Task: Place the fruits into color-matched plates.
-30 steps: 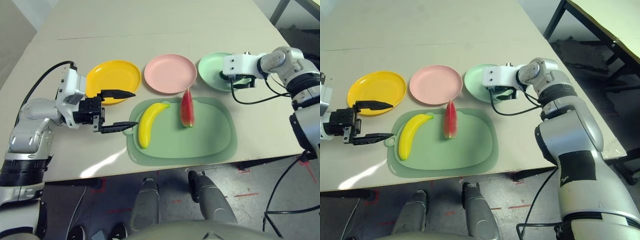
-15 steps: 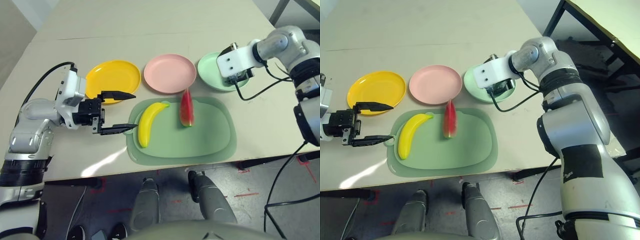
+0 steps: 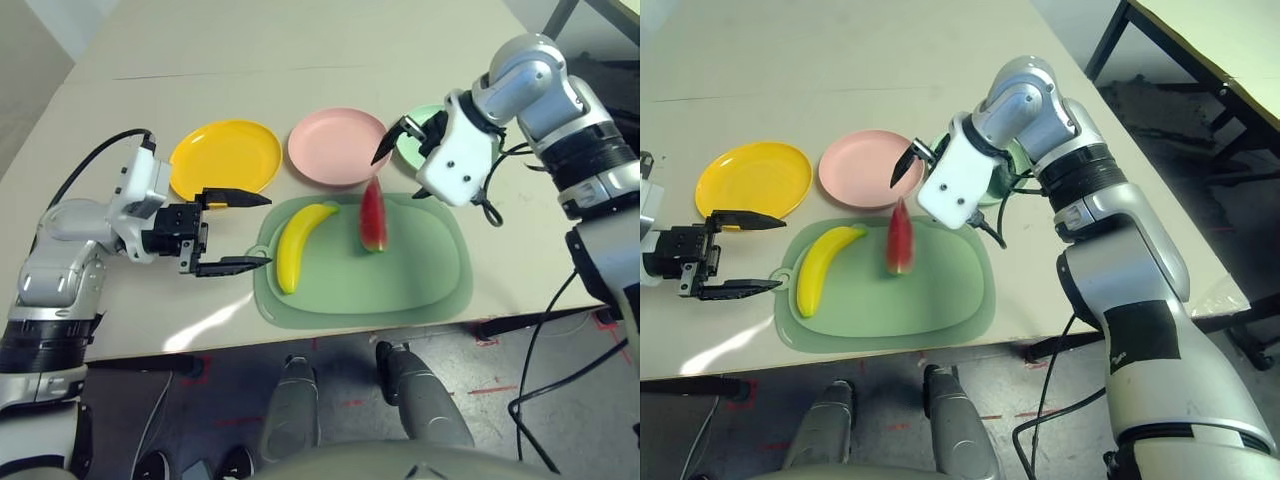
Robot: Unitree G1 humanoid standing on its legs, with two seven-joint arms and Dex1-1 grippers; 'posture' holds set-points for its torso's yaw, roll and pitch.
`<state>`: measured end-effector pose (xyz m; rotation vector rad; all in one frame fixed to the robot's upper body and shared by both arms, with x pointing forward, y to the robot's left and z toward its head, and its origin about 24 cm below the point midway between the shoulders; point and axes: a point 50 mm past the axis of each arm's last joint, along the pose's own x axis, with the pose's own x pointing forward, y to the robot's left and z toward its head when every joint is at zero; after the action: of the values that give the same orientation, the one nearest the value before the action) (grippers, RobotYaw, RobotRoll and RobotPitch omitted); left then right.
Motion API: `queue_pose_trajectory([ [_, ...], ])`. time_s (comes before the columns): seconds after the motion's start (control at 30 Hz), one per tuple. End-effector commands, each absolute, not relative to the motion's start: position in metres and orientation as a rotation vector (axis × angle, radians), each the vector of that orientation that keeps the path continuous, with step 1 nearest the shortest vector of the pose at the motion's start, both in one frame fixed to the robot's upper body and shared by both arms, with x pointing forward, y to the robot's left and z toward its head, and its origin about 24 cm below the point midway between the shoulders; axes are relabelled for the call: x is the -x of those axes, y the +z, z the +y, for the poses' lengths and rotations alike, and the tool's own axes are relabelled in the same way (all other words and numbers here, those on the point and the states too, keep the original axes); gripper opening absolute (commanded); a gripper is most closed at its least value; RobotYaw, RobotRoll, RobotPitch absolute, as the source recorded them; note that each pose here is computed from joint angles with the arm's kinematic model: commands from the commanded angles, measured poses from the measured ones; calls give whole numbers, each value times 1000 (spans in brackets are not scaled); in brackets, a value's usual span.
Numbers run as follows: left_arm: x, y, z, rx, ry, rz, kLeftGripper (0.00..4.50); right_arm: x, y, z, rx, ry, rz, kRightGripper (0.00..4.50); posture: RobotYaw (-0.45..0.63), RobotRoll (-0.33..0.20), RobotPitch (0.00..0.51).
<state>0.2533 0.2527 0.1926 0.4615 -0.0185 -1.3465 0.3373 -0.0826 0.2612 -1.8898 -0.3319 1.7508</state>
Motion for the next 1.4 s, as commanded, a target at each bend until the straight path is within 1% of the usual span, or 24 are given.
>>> queue_pose_trajectory([
  [0.03, -251, 193, 254, -483, -1354, 8, 4500, -335, 249, -73, 1922, 1824, -330, 4461, -7, 0, 228],
  [0.2, -249, 191, 254, -483, -1352, 13, 4500, -336, 232, -68, 1912, 1879, -304, 4461, 4, 0, 235],
  [0.57, -247, 190, 254, -480, -1340, 13, 4500, -344, 207, -63, 1945, 1898, -208, 4461, 22, 0, 246],
  [0.97, -245, 187, 254, -479, -1335, 14, 4500, -346, 196, -66, 1947, 1914, -141, 4461, 24, 0, 252],
  [1.03, -245, 187, 254, -480, -1335, 14, 4500, -346, 195, -67, 1932, 1921, -137, 3995, 21, 0, 251],
  [1.1, -245, 187, 254, -481, -1335, 14, 4500, -345, 194, -67, 1920, 1926, -134, 3371, 20, 0, 250],
  [1.2, -246, 187, 254, -482, -1335, 13, 4500, -345, 195, -68, 1907, 1931, -128, 2218, 17, 0, 249],
  [1.23, -247, 187, 255, -484, -1335, 13, 4500, -345, 195, -68, 1899, 1931, -123, 2149, 11, 0, 248],
  [1.4, -248, 187, 254, -487, -1341, 14, 4500, -345, 197, -70, 1865, 1931, -100, 2149, 6, 0, 247],
])
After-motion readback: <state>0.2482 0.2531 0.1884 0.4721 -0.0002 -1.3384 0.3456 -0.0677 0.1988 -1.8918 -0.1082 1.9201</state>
